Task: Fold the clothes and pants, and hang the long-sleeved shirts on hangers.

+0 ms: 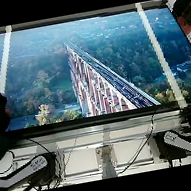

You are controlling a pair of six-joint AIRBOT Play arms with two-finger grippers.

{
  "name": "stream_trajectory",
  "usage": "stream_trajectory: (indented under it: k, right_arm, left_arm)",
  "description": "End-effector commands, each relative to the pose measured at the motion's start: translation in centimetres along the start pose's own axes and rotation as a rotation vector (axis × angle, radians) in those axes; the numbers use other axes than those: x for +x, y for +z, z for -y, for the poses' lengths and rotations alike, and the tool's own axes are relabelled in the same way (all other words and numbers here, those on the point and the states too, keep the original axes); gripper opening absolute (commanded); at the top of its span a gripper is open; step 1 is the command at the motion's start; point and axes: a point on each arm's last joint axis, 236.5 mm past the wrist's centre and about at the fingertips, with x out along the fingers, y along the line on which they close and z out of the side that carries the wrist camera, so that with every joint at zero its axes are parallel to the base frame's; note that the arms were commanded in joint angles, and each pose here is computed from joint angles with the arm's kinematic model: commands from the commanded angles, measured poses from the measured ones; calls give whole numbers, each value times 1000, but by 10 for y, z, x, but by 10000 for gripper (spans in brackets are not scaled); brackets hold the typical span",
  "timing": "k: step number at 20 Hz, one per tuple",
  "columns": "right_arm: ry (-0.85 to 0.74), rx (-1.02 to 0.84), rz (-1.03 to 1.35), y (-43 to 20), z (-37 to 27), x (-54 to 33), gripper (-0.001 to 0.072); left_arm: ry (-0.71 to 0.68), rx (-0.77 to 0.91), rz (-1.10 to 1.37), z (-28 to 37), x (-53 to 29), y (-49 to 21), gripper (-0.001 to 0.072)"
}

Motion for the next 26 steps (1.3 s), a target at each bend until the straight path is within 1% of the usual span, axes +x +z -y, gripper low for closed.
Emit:
stream_trajectory:
  k: [1,2,3,4,6,8,11,13,15,17,19,22,24,26]
  right_arm:
    - [0,-1,0,0,0,0,43]
    - [0,-1,0,0,0,0,43]
    - [0,-1,0,0,0,0,43]
    - [0,-1,0,0,0,0,43]
    - [0,-1,0,0,0,0,43]
    - [0,-1,0,0,0,0,43]
    - [0,-1,0,0,0,0,43]
    - [0,-1,0,0,0,0,43]
    - [0,-1,0,0,0,0,43]
    - [0,0,0,0,0,0,43]
    - [0,0,0,0,0,0,43]
    - [17,11,10,3,-5,1,43]
    - [41,15,31,8,-11,1,44]
    - [55,17,44,11,-14,0,44]
  left_arm:
    - [3,7,-15,1,4,-2,370]
    - [2,8,-29,2,6,-5,282]
    - [-2,9,-53,3,9,-10,128]
    - [-6,9,-79,5,11,-16,22]
    - [-10,-29,-113,7,11,-23,20]
    - [-57,-62,-113,16,5,-25,20]
    - [-221,-199,-4,38,-32,-4,20]
    - [-388,-329,172,50,-85,32,20]
    - [-568,-459,429,50,-166,76,20]
    - [-756,-512,729,46,-272,108,19]
    - [-953,-452,996,51,-387,111,18]
    - [-1309,-395,1285,49,-554,81,17]
    - [-1491,-358,1405,40,-632,57,17]
    - [-1643,-276,1431,50,-682,38,17]
